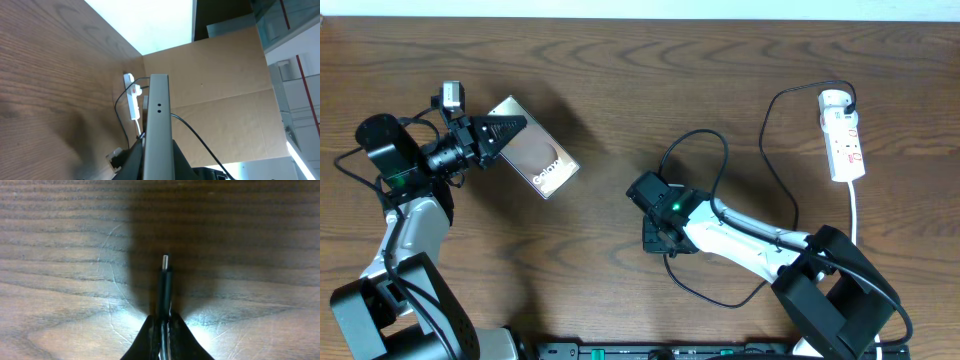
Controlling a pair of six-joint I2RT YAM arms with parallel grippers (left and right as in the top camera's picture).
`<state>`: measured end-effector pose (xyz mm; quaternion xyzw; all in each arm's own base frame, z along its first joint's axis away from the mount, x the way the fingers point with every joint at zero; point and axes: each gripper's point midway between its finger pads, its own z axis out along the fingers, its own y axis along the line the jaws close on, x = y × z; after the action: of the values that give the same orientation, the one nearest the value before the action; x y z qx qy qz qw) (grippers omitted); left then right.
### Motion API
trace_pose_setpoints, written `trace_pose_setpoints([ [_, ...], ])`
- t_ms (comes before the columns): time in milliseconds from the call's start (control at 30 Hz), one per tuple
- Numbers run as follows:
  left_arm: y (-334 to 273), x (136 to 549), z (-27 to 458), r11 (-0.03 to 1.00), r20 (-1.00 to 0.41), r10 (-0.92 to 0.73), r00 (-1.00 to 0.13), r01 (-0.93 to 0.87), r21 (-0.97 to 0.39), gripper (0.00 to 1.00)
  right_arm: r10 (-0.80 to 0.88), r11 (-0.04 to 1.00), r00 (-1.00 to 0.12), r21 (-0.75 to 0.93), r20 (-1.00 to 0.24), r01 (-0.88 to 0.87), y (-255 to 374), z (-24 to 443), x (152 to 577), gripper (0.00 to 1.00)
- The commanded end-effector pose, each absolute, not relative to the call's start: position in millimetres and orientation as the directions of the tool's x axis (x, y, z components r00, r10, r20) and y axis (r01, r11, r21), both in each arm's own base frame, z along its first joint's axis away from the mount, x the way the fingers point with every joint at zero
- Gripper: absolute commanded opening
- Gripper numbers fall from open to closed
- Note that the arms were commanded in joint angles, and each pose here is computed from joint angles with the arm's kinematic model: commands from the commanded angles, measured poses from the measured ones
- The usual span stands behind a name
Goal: Plug charger to phone and switch on socket
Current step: 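Close the right gripper on the black cable's plug end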
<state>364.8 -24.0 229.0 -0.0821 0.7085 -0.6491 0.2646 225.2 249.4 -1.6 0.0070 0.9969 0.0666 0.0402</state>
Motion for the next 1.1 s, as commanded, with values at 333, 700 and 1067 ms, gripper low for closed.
trace_pose_setpoints([
  [333, -24, 361, 233, 0.143, -0.291, -0.438, -0.851, 0.253, -0.957, 0.07, 0.025, 0.994, -0.996, 0.105, -0.086, 0.016, 246, -7, 225, 0.27],
  [700, -24, 361, 233, 0.143, -0.291, -0.438, -0.851, 0.253, -0.957, 0.07, 0.036, 0.993, -0.99, 0.112, -0.134, 0.021, 248, -5, 235, 0.22],
  [1067, -24, 361, 233, 0.142, -0.29, -0.438, -0.851, 0.253, -0.957, 0.07, 0.033, 0.994, -0.993, 0.109, -0.117, 0.02, 247, -6, 232, 0.11],
])
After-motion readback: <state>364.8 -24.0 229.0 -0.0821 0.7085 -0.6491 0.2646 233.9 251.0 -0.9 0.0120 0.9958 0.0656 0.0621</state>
